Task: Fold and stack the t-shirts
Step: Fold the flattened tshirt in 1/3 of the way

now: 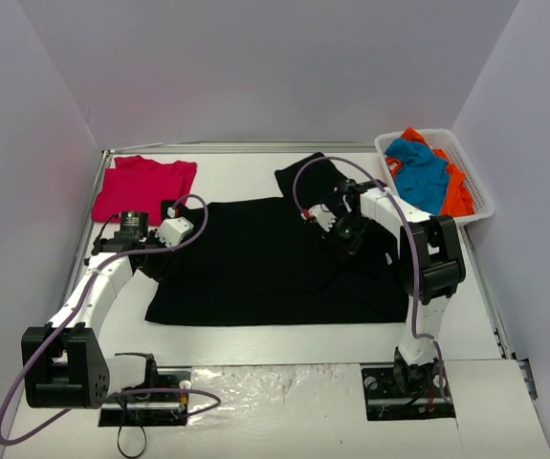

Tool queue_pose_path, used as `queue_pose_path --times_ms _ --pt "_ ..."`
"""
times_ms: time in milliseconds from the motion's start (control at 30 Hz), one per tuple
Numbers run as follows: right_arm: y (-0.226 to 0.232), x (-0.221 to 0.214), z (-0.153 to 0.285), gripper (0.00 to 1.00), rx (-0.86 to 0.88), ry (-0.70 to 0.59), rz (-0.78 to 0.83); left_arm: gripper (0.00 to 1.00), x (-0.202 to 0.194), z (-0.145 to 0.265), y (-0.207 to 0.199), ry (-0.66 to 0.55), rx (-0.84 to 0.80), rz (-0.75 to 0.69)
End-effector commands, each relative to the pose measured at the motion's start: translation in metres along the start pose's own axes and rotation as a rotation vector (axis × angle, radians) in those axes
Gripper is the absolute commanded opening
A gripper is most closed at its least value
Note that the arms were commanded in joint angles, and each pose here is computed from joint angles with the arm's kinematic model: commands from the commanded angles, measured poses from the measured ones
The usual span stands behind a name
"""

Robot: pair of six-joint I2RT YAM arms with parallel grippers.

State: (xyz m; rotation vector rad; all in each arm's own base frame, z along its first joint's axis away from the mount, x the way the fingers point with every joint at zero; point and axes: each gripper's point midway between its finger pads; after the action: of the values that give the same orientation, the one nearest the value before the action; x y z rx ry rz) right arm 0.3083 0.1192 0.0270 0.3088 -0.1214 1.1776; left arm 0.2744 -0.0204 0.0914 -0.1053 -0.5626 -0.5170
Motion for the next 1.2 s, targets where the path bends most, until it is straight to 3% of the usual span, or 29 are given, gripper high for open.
queue_pose_path --times_ms 0,300,567,700,867,1167 --pt "0.003 0.012 0.002 0.01 0.033 -0.013 0.014 0.35 0.0 0.001 -0.001 -0.001 -0.012 -0.002" --pt "-0.007 0.027 -0.001 0.0 0.023 -0.024 0.026 0.35 0.0 0.001 -0.001 0.004 -0.017 -0.005" --pt "-0.016 0.033 -0.004 0.06 0.008 -0.011 0.037 0.35 -0.002 -0.002 -0.002 0.015 -0.027 0.0" --pt "-0.022 0.042 -0.004 0.11 -0.003 -0.022 0.042 0.35 -0.003 -0.003 -0.003 0.019 -0.036 -0.001" --pt "-0.028 0.055 -0.003 0.31 -0.021 -0.035 0.055 0.35 -0.005 -0.005 -0.005 0.03 -0.05 0.002" --pt "-0.034 0.065 0.013 0.43 -0.087 -0.065 0.046 0.36 -0.006 -0.008 -0.007 0.036 -0.065 0.004"
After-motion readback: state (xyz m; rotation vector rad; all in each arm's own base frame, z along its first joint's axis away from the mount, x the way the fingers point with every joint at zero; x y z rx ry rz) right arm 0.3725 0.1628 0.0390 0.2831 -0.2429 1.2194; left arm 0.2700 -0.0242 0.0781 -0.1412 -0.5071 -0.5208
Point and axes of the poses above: each gripper's point midway between its finger pads, its own z axis back along the fingers, its own y axis along the line the jaws close on, x = y × z, and after that the axes turned 8 degrees about z, right-handed
